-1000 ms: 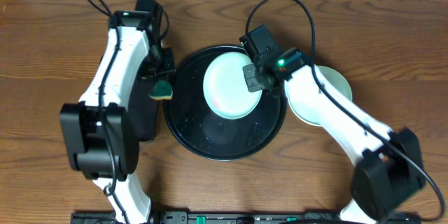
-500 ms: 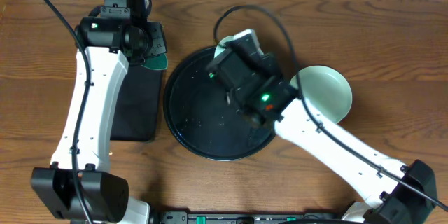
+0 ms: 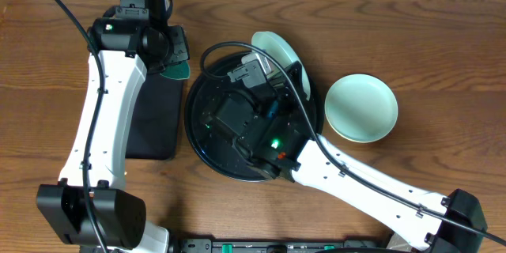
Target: Clean dirty plates on tray and stack at the side
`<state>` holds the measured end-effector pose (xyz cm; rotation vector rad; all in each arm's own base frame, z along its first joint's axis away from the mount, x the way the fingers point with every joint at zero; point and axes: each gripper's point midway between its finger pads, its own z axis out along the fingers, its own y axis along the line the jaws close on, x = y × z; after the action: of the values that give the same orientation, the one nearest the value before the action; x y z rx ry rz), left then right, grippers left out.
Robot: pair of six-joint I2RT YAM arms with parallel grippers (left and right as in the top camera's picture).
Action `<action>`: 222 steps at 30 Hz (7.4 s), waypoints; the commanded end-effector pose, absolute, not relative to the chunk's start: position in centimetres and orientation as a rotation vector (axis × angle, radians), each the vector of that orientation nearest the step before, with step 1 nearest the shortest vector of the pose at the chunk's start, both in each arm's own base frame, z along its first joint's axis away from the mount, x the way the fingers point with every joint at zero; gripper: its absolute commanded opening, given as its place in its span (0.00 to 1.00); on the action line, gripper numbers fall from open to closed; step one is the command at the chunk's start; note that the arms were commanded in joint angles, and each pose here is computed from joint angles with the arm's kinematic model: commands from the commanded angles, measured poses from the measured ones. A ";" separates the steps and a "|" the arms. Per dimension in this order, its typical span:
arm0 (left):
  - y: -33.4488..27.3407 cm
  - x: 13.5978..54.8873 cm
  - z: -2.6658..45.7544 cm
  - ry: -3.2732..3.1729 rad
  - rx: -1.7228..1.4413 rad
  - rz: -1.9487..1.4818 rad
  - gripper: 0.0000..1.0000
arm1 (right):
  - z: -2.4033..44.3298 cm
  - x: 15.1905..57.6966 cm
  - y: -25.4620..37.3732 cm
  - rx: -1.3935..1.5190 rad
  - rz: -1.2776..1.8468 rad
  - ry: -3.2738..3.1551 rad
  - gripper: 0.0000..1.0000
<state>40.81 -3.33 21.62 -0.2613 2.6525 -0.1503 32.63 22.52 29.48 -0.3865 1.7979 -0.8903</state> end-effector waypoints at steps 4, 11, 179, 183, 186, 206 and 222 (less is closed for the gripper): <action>-3.5 40.9 21.9 2.650 -0.241 -0.159 0.07 | 32.0 31.7 21.7 -0.315 -0.949 1.715 0.01; -3.5 40.6 21.8 2.660 -0.243 -0.158 0.07 | 29.8 32.1 22.9 -0.408 -0.839 1.815 0.01; 6.4 37.4 19.5 2.687 -0.469 0.094 0.75 | 16.9 24.9 2.2 -0.007 0.152 1.602 0.99; 6.4 37.4 19.5 2.687 -0.469 0.094 0.75 | 17.6 24.6 2.2 -0.008 0.154 1.568 0.99; 6.4 37.4 19.5 2.687 -0.469 0.094 0.75 | 17.7 24.6 2.4 -0.007 0.163 1.565 0.99; 6.4 37.4 19.5 2.688 -0.469 0.094 0.75 | 15.6 24.5 2.3 -0.005 0.160 1.650 0.99; 5.3 30.7 29.6 2.335 -0.444 0.087 0.75 | 15.6 24.5 2.4 -0.005 0.161 1.650 0.99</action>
<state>33.32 5.22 27.11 -0.4214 2.4483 0.0765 24.57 2.05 15.73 0.0048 1.6466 0.1485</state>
